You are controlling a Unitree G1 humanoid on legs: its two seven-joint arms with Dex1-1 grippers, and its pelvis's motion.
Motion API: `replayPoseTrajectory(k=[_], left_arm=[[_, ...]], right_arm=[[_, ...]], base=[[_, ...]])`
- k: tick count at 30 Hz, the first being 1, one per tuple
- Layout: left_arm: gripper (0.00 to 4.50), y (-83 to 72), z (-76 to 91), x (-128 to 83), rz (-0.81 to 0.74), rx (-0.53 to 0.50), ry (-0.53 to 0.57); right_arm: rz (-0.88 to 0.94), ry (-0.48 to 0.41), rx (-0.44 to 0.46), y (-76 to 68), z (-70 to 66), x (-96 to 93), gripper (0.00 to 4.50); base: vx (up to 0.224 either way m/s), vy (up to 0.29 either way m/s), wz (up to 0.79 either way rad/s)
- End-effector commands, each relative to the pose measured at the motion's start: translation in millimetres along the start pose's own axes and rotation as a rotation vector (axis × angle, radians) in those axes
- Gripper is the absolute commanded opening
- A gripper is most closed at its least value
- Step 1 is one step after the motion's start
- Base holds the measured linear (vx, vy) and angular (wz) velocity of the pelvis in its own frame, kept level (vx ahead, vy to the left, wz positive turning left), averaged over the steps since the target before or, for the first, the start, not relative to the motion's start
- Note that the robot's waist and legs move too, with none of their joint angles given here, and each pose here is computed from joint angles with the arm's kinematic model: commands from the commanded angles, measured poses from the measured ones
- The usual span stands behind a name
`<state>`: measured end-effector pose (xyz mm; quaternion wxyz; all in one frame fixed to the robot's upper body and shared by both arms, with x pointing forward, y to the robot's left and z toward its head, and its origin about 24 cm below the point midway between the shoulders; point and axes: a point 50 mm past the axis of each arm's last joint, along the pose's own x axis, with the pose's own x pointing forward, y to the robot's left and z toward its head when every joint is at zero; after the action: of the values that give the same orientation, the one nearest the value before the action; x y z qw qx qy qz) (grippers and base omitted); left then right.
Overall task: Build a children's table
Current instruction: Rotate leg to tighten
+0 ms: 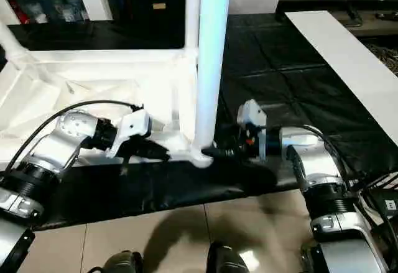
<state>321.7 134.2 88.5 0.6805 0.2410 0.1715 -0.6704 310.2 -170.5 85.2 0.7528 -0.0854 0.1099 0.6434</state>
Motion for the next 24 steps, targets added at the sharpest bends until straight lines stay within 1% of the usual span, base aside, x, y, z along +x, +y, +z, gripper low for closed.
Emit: replayPoseTrajectory(k=[1, 4, 5, 6, 7, 14, 17, 20, 22, 23, 24], left_arm=[[0.00, -7.5, 1.6, 11.4, -0.085, 0.037, 0.018], [0.00, -7.7, 2.2, 11.9, -0.091, 0.041, 0.016], [0.00, -7.7, 2.3, 12.0, -0.092, 0.042, 0.015], [0.00, -7.7, 2.3, 12.0, -0.092, 0.042, 0.015], [0.00, -7.8, 2.4, 11.8, -0.096, 0.043, 0.014], [0.00, -8.5, 1.4, 11.0, -0.108, 0.043, 0.014], [0.00, -6.6, 0.9, 11.7, -0.070, 0.012, -0.002], [0.00, -3.8, 1.6, 13.0, -0.028, -0.016, -0.017], [0.00, 3.6, 5.8, 16.0, 0.063, -0.073, -0.043], [0.00, 9.8, 10.8, 19.2, 0.134, -0.118, -0.068], [0.00, 9.8, 10.8, 19.2, 0.134, -0.118, -0.068]], right_arm=[[0.045, 0.019, -0.019, 0.5, 2.9, 2.5, 2.56], [0.058, 0.021, -0.016, 0.5, 2.3, 3.3, 2.32], [0.060, 0.022, -0.016, 0.5, 2.2, 3.5, 2.32], [0.060, 0.022, -0.016, 0.5, 2.2, 3.5, 2.10], [0.070, 0.019, -0.014, 0.4, 2.6, 3.9, 2.04], [0.107, 0.018, -0.008, 1.6, 2.6, 4.0, 1.93], [0.102, 0.000, 0.009, 7.4, -1.0, 6.8, 1.92], [0.067, -0.017, 0.021, 10.3, -3.3, 10.6, 1.92], [-0.056, -0.023, 0.061, 7.9, -5.8, 23.1, 1.92], [-0.181, -0.034, 0.108, 4.3, -7.1, 35.9, 1.92], [-0.181, -0.034, 0.108, 4.3, -7.1, 35.9, 1.92]], base=[[0.000, 0.000, 0.00], [0.000, 0.000, 0.00], [0.000, 0.000, 0.00], [0.000, 0.000, 0.00], [0.000, 0.000, 0.00], [0.000, 0.000, 0.00], [0.000, 0.000, 0.00], [0.000, 0.000, 0.00], [0.000, 0.000, 0.00], [0.000, 0.000, 0.00], [0.000, 0.000, 0.00]])
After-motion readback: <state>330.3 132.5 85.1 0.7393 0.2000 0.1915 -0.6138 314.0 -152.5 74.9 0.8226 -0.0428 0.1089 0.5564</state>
